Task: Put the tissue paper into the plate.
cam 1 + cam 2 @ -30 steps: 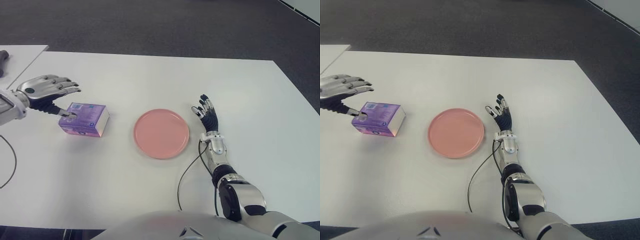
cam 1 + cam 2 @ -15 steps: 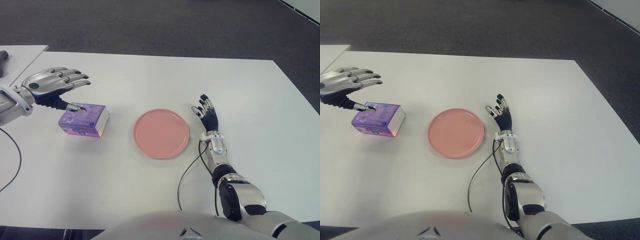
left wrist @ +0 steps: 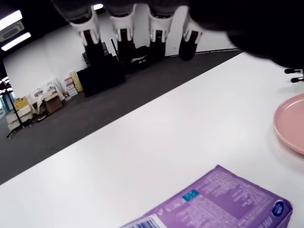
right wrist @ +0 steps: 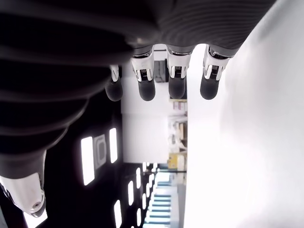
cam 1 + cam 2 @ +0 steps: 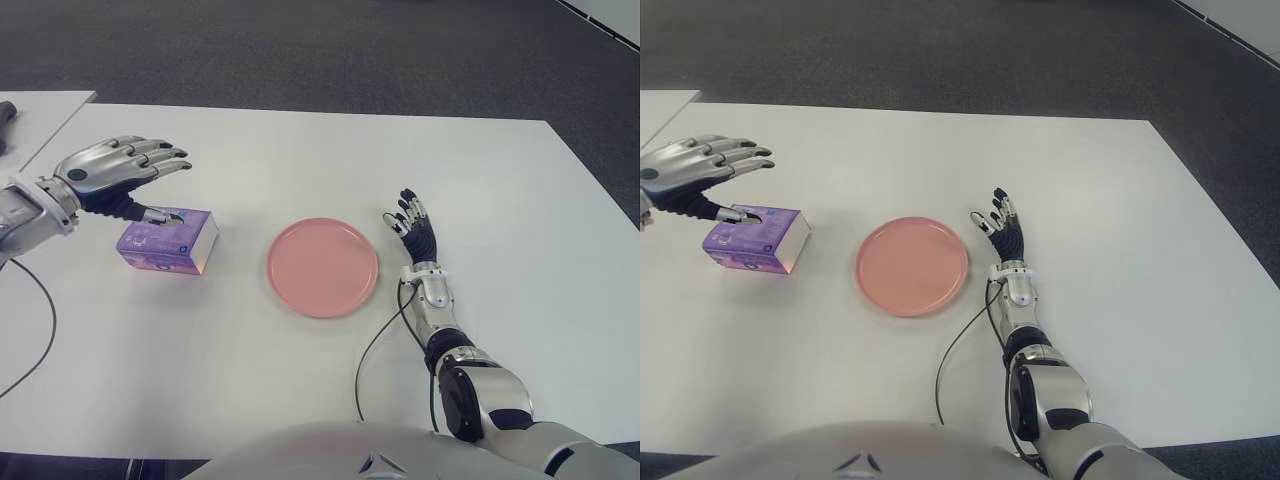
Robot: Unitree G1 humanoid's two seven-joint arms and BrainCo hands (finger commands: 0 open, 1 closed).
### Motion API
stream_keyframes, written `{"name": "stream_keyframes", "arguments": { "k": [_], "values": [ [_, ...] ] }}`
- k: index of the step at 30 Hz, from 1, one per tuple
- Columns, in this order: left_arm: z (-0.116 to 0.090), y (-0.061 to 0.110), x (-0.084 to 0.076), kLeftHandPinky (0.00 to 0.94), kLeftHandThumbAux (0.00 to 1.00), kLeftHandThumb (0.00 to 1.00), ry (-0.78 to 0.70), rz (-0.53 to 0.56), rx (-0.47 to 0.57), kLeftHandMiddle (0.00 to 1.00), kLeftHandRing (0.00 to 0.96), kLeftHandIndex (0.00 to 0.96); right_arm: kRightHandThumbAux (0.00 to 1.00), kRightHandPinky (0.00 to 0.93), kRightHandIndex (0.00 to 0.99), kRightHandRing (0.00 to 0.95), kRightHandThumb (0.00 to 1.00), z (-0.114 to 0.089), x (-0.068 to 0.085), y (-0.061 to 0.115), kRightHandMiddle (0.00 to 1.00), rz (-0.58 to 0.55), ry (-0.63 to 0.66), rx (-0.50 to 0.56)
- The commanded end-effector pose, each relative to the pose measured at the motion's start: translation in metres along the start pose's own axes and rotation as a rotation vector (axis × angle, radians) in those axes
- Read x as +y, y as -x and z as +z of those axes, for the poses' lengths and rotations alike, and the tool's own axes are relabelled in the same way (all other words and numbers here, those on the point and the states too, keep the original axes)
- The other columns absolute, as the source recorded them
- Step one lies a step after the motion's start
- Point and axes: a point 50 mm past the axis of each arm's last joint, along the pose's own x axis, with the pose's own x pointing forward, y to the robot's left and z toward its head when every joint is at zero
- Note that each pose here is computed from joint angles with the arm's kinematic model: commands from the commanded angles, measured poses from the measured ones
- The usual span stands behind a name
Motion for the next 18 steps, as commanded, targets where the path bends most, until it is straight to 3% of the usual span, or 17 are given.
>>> {"name": "stream_keyframes", "arguments": {
  "k": [1, 18],
  "values": [
    [0.004, -0.001, -0.01, 0.0, 0.097, 0.365, 0.003, -0.056, -0.02, 0.0, 0.0, 0.0, 0.587, 0.0, 0.0, 0.0, 0.048, -0.031, -0.005, 0.025, 0.0, -0.025, -0.012, 0.173],
    [0.002, -0.004, -0.032, 0.0, 0.113, 0.364, -0.109, -0.157, -0.067, 0.0, 0.0, 0.0, 0.587, 0.0, 0.0, 0.0, 0.048, -0.031, -0.006, 0.025, 0.0, -0.026, -0.012, 0.173]
  ]
}}
